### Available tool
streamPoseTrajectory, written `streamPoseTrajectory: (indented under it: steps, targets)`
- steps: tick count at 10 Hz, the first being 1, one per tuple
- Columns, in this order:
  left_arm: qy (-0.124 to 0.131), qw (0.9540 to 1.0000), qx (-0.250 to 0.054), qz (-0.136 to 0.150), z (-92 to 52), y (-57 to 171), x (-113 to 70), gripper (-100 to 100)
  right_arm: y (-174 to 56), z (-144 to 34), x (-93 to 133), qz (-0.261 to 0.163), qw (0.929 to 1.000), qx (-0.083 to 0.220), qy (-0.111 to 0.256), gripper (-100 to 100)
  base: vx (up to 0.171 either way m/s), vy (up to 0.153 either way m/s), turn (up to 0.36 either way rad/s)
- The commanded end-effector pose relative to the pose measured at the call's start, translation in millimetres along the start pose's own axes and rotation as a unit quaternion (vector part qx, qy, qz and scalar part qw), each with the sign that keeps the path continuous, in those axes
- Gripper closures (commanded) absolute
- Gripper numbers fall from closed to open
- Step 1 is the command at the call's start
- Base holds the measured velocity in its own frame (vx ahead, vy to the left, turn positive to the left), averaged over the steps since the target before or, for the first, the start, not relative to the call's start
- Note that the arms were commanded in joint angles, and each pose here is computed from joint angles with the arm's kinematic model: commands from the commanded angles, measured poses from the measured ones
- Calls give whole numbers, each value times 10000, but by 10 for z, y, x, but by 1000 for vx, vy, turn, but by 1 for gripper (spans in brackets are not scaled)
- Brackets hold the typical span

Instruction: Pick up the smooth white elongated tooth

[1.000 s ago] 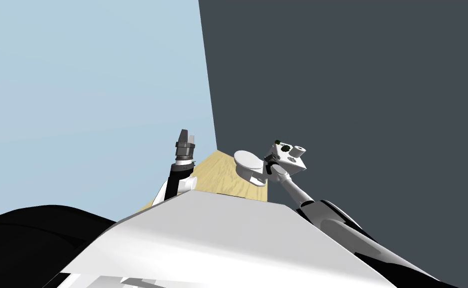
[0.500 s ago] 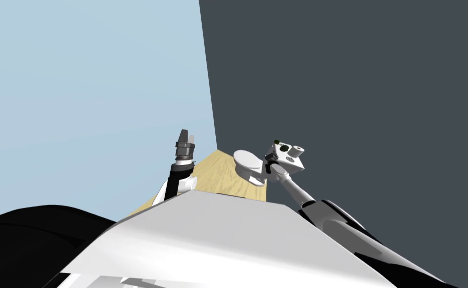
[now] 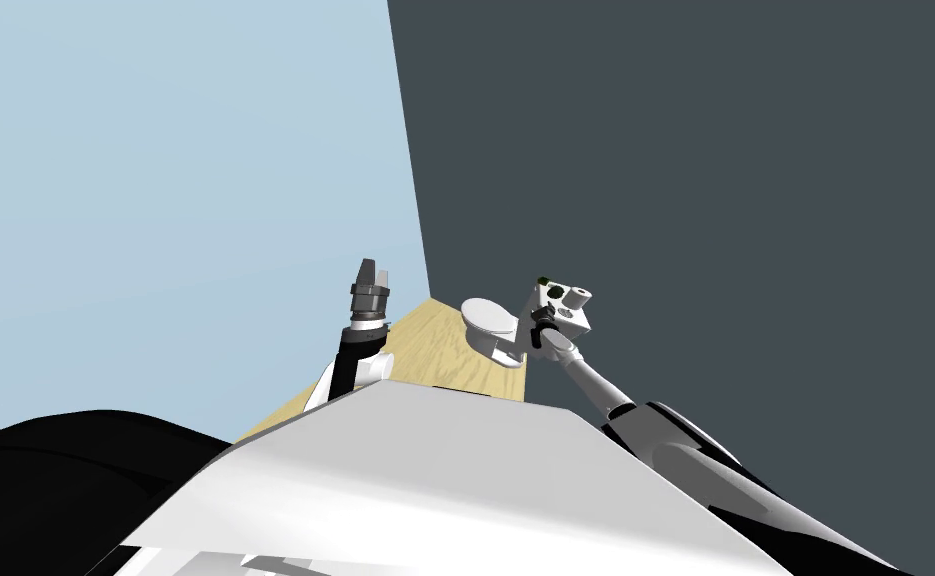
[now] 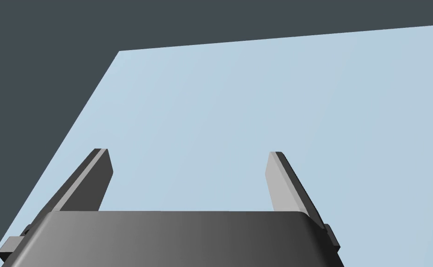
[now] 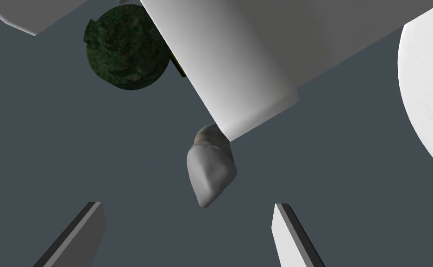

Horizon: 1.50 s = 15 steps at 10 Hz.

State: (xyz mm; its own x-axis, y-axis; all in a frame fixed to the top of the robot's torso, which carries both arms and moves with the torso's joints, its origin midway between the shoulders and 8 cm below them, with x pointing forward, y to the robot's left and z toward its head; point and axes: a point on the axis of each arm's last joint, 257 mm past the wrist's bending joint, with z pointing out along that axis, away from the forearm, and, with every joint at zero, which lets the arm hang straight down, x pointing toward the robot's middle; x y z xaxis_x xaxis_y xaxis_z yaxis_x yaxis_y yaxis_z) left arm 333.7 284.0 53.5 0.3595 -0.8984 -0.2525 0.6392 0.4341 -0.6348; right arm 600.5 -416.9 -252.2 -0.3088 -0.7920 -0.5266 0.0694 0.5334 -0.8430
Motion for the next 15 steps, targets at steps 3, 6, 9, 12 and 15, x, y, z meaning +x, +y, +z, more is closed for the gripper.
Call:
streamPoseTrajectory:
  steps: [3,6,9,12,15]
  targets:
    - [0,10000,1,-1,0,-1,1,0,-117,-17,190,54,9999,78,137,-100,-13,1,121]
    - [0,10000,0,-1,0,0,0,0,-260,-96,546,73,9992,152,367,-100,-22,14,184]
    - [0,10000,1,-1,0,-1,0,0,-504,-119,784,168,9977,347,550,-100,-17,12,162]
    - [0,10000,0,0,0,0,0,0,-669,-243,1149,132,9960,434,775,-100,-16,13,187]
    - [0,10000,1,-1,0,0,0,0,-945,-308,1404,197,9930,657,964,-100,-17,14,152]
